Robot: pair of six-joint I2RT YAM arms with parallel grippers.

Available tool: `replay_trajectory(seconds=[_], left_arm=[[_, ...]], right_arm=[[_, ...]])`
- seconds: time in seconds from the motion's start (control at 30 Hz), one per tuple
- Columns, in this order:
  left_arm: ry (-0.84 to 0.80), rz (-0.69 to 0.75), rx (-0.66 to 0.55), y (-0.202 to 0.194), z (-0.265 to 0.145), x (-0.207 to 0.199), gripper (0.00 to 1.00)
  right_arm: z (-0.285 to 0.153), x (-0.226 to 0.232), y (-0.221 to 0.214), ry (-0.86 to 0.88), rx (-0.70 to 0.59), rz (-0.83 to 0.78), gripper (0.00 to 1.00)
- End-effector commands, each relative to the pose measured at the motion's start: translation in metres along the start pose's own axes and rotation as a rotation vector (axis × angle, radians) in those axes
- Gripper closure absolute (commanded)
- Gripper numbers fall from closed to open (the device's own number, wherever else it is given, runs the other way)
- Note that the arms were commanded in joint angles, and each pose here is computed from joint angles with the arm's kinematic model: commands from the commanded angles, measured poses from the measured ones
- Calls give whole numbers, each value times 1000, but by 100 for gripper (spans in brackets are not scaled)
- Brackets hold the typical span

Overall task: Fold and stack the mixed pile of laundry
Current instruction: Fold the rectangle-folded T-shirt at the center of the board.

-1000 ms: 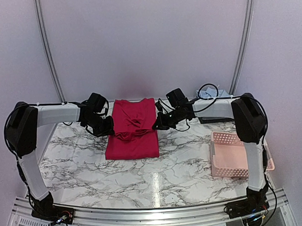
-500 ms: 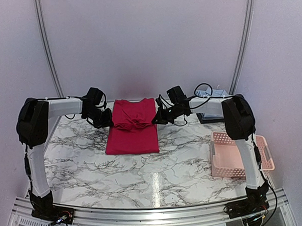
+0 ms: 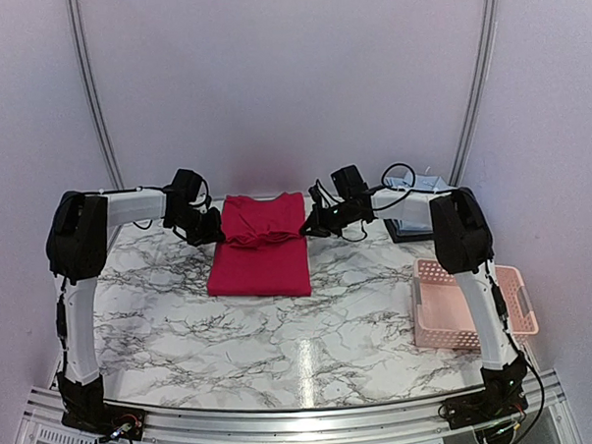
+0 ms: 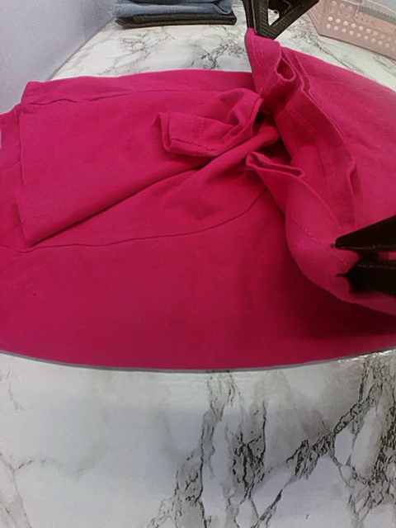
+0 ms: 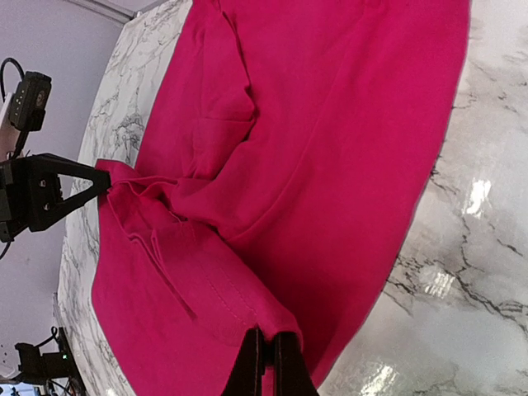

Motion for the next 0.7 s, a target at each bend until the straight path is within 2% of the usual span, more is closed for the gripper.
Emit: replay_trajectory(seconds=[0.0,0.17,0.2,0.27,0.3,0.37,0.47,0.53,0.67], left_arm=[[-11,5,-46,20,-3,3,100],[-2,7,-46,20,-5,10,100],[2,5,-43,19,-5,11,94],[6,-4,-51,19,-10,13,65],[11,0,-63,20,-15,13,55],[16,19,-104,24,-30,11,43],[-12,57,-136,22,-56,4,40],[-34,86,-132,14,-70,1,39],[-79,88,-50,-12,-65,8,44]], right_arm=[[0,3,17,30,-40,-14,100],[6,2,14,60,-30,2,98],[7,3,14,65,-24,3,91],[2,5,16,58,-21,-7,76],[-3,7,19,43,-24,-17,71],[-20,13,25,3,-44,-42,59],[-44,25,25,-8,-68,-65,51],[-58,37,18,9,-70,-70,50],[-54,55,-11,78,-32,-68,53]])
Point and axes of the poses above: each gripper's point midway between its finger pads, its own z axis out along the fingers, its own x axis along the line the jaws close on, y = z × x, the point moved 4 cm from there along -z, back along the fingers, and after that the axes turned 11 degrees about -z, right-handed, at the moved point
